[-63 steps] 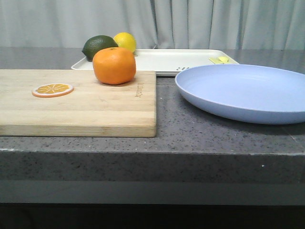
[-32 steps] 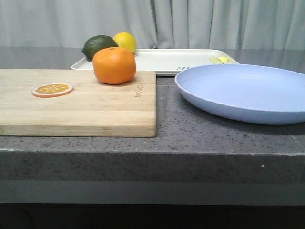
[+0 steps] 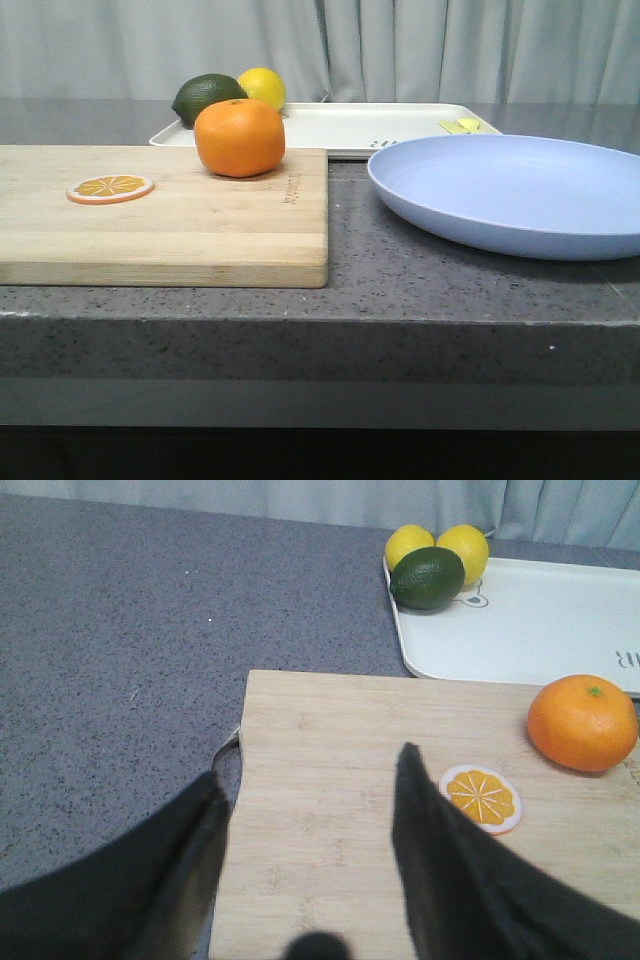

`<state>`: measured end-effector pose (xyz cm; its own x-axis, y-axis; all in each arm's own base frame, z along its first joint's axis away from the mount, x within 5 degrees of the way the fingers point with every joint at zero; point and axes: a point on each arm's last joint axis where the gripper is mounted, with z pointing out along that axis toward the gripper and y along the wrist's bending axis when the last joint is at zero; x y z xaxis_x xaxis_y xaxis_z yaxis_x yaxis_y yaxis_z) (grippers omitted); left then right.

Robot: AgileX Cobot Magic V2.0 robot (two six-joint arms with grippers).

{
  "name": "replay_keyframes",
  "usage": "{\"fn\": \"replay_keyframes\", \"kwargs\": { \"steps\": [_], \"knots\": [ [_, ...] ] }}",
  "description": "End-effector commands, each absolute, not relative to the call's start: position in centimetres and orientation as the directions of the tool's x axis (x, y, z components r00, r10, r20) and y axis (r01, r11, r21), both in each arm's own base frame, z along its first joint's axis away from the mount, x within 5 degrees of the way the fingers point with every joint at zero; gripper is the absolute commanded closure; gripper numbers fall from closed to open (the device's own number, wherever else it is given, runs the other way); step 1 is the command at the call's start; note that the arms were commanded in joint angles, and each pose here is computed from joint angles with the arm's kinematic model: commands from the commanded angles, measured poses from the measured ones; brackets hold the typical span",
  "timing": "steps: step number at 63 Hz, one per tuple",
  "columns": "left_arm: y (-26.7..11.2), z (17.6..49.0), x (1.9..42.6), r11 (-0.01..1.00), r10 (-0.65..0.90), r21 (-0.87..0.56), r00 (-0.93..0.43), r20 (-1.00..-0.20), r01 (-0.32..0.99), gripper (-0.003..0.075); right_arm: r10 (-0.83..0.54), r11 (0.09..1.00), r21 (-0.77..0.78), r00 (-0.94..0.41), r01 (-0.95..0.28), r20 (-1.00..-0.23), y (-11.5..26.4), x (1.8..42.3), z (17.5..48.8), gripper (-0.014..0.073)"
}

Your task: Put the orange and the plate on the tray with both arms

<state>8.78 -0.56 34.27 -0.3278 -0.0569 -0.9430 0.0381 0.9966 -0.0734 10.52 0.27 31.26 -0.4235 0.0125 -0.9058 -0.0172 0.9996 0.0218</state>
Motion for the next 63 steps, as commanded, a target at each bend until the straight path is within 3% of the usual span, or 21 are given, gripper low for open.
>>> {"fn": "replay_keyframes", "kwargs": {
  "steps": [1,14,29,44,63],
  "knots": [
    [-0.6,36.2,9.0,0.995,-0.078,-0.091,-0.210,-0.975,0.049,0.0136,0.003,1.000,0.008,-0.347,-0.011,-0.938,0.2,10.8,32.7,0.0162],
    [-0.9,36.4,9.1,0.988,-0.117,-0.133,-0.190,-0.975,0.076,0.0120,0.012,1.000,0.018,-0.388,-0.012,-0.921,0.2,10.7,32.3,0.0162],
    [-3.1,37.3,11.0,0.960,-0.037,-0.095,-0.215,-0.976,0.263,0.0120,0.011,1.000,0.018,-0.430,-0.012,-0.903,0.2,10.5,31.9,0.0162],
    [-7.5,38.2,15.7,0.896,0.100,-0.043,-0.295,-0.950,0.442,0.0120,0.011,1.000,0.018,-0.430,-0.012,-0.903,0.2,10.5,31.9,0.0162],
    [-14.0,38.0,22.8,0.832,0.292,0.059,-0.347,-0.891,0.551,0.0119,0.011,1.000,0.018,-0.430,-0.012,-0.903,0.2,10.5,31.9,0.0162]
  ]
}}
